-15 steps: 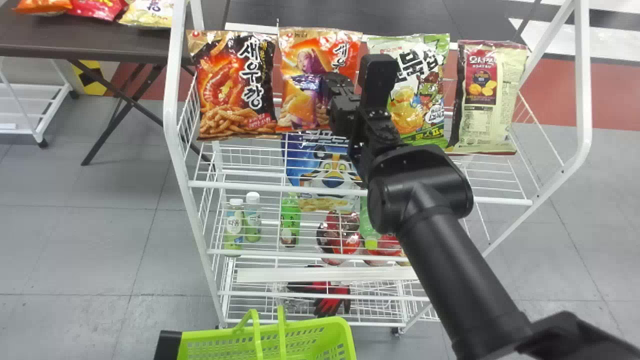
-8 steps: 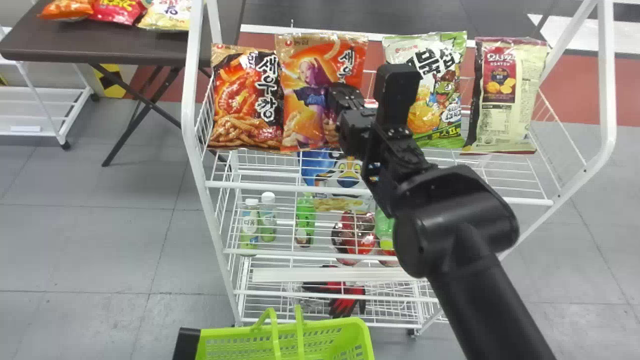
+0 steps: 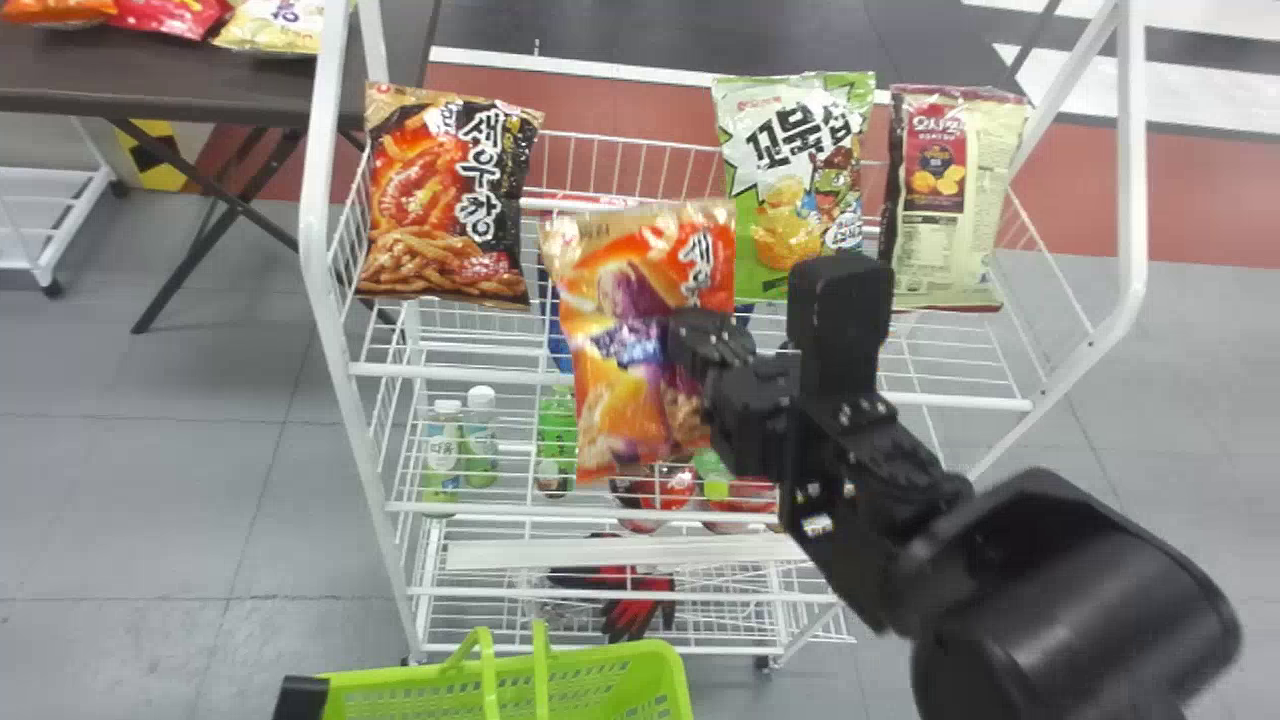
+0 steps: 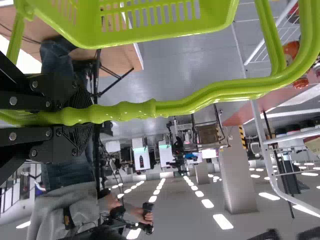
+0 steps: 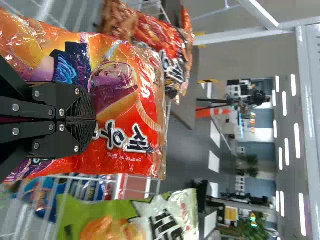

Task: Hold basket handle with left hand then pick Saewookkang with right hand and place into basket

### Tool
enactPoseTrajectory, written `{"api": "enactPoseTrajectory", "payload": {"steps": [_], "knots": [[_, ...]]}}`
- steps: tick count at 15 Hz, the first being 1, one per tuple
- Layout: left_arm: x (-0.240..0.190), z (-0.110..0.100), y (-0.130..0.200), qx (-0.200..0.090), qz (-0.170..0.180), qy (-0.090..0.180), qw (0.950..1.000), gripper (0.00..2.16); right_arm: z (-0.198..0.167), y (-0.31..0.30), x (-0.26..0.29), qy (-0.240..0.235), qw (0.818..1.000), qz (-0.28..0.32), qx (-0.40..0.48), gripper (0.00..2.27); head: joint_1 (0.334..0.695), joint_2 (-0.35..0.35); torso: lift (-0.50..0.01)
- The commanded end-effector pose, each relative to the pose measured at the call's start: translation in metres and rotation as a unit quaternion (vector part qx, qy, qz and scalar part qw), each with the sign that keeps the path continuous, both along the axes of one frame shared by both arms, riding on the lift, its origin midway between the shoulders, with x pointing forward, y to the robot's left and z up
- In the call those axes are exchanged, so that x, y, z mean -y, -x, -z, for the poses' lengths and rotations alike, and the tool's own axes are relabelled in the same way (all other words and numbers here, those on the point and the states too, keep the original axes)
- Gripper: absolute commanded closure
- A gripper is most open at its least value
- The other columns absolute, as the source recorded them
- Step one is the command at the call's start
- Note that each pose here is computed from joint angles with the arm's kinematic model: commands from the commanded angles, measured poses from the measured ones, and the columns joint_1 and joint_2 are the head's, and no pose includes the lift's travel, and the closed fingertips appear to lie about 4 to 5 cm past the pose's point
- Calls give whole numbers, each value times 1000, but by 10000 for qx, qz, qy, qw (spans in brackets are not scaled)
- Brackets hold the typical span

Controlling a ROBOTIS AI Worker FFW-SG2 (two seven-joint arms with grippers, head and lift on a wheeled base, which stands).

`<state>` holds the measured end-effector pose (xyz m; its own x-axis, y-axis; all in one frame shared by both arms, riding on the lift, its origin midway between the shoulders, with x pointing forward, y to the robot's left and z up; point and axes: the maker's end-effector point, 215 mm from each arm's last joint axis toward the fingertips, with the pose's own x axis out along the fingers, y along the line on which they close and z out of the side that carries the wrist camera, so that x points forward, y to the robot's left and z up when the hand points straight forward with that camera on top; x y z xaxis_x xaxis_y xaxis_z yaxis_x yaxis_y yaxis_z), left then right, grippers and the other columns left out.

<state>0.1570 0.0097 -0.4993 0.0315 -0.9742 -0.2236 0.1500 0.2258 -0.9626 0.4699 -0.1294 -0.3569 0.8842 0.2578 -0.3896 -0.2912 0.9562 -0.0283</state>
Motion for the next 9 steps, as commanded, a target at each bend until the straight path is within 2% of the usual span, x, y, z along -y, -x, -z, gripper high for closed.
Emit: {"api": "enactPoseTrajectory", "payload": {"steps": [1,2,5,7,9], "knots": [[4,0,1,11,-6,11,10000,2121,26,57,23,476,9964,-69,-701,2243,695,-203,-20],[6,-1,2,15,7,29,10000,2121,43,84,33,707,9911,-104,-1120,2243,695,-248,-20],[9,-1,2,35,15,25,10000,2118,102,180,72,1598,9519,-254,-2602,2243,695,-339,-20],[7,-2,1,46,1,16,10000,2118,122,211,88,1894,9356,-338,-2959,2240,695,-350,-20],[8,-3,0,61,10,15,10000,2118,140,235,80,1807,9250,-587,-3291,2240,695,-350,-20]]}}
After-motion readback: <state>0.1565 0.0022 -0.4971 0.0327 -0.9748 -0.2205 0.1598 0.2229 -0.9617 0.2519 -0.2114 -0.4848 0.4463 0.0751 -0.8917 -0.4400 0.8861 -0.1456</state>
